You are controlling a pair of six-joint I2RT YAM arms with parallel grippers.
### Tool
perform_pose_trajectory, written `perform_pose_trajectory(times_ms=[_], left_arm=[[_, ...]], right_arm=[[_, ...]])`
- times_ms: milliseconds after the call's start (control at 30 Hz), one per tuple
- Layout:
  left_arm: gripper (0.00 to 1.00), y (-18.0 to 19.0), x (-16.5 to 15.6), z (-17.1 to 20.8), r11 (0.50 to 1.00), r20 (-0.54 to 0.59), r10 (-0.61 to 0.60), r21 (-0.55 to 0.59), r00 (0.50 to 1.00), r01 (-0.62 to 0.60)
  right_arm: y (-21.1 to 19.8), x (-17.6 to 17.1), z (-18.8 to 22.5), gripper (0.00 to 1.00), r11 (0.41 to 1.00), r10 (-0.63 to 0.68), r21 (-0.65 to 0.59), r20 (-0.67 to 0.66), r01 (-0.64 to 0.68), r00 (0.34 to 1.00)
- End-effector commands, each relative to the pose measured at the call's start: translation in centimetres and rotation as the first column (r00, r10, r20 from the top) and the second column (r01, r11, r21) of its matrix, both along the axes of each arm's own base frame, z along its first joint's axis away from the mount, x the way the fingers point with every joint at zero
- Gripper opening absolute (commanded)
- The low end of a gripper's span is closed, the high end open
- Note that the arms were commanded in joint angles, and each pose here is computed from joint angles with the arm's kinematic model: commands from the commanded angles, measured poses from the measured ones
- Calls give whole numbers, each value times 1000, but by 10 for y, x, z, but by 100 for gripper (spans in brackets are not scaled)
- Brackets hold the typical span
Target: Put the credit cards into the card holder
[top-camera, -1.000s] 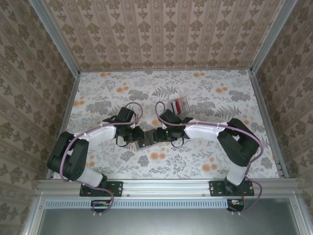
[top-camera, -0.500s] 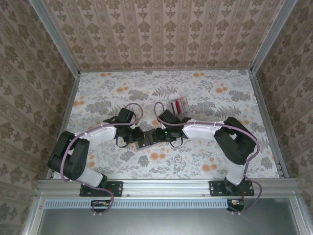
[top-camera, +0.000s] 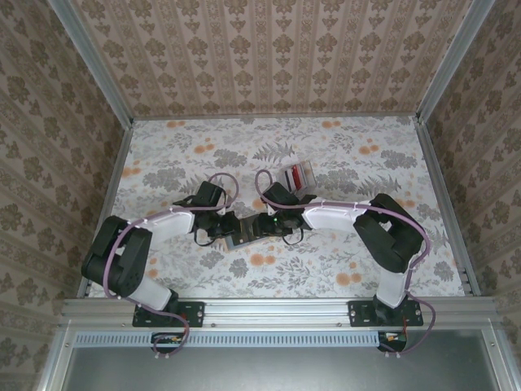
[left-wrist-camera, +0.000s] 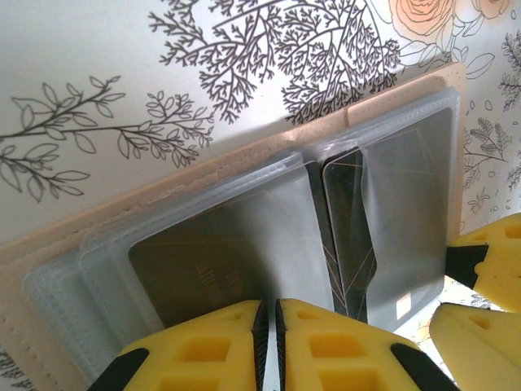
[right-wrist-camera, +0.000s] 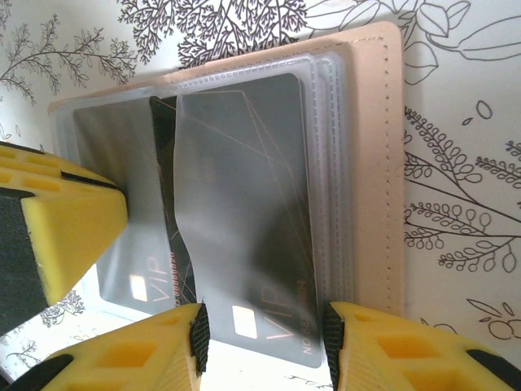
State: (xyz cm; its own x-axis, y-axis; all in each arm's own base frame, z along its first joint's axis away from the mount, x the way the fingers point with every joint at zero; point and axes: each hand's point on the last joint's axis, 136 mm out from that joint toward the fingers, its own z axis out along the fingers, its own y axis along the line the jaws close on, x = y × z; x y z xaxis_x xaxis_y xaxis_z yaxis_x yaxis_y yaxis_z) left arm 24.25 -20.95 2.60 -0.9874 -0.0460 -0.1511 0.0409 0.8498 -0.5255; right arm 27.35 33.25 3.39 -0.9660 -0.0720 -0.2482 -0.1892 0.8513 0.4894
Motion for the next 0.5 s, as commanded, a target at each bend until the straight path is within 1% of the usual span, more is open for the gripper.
perform_pose_trajectory(times_ms=[0, 200, 467], left_arm=[[15, 10, -20, -28, 998, -90, 10, 56, 996, -5], [15, 11, -21, -28, 998, -93, 11, 64, 996, -5], [15, 12, -21, -28, 998, -94, 8, 70, 996, -1]], right_arm=[[21, 0, 6, 44, 997, 25, 73, -5, -24, 1000], [31, 2, 26, 44, 989, 21, 147, 16, -23, 1000], [37, 5, 51, 44, 976, 17, 215, 49, -27, 999]])
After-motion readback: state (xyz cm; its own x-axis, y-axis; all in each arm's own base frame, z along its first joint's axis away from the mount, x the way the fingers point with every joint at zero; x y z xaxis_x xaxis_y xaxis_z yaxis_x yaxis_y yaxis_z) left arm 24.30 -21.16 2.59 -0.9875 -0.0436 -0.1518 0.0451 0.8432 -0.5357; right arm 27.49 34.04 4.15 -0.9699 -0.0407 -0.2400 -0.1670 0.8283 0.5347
